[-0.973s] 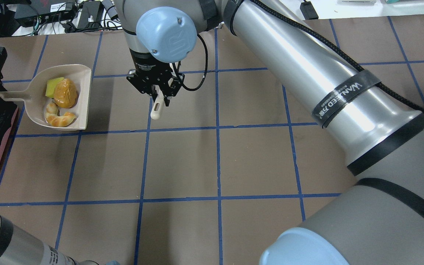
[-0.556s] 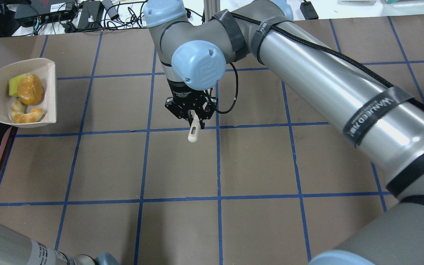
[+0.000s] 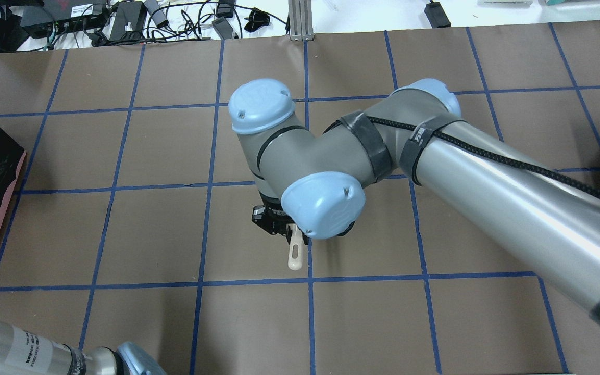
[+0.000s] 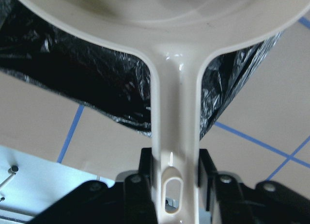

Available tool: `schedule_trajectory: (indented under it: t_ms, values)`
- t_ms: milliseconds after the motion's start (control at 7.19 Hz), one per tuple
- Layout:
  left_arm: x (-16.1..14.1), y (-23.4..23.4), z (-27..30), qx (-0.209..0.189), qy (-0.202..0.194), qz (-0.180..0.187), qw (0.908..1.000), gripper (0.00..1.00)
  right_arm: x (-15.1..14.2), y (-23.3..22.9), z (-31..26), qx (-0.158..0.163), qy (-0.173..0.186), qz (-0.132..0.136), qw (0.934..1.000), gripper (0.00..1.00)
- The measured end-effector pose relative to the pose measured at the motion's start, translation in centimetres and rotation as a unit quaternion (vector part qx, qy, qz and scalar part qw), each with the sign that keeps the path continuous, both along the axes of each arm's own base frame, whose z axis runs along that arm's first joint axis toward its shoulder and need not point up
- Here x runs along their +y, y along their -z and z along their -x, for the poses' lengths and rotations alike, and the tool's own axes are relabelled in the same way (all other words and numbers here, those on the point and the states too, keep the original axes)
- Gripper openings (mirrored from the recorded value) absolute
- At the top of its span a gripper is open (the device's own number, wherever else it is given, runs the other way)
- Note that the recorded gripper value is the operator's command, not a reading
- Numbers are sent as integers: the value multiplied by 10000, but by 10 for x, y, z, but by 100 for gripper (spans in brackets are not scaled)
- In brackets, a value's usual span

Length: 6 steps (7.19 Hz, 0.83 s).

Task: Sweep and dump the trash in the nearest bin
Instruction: 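Tilt the dustpan over the trash bag with the left gripper to dump the items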

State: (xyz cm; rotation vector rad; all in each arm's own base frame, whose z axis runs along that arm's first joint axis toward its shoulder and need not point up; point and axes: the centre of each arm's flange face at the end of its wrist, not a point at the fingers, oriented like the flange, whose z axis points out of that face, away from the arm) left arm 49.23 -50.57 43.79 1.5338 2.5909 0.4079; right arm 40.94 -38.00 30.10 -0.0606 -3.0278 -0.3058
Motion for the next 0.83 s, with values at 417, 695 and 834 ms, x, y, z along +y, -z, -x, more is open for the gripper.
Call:
schedule_trajectory:
  t_ms: [417,695,834]
  values:
    - [-2,2,-45,-684,-18,191,9975,0,40,40,-1,64,-338,-57,9994,0]
    - [-8,1,-56,-1167,151,443,9921,0,54,66,11,140,-409,-62,9990,0]
    - [-11,-1,-57,-1440,321,554,9875,0,58,72,14,132,-436,-38,9990,0]
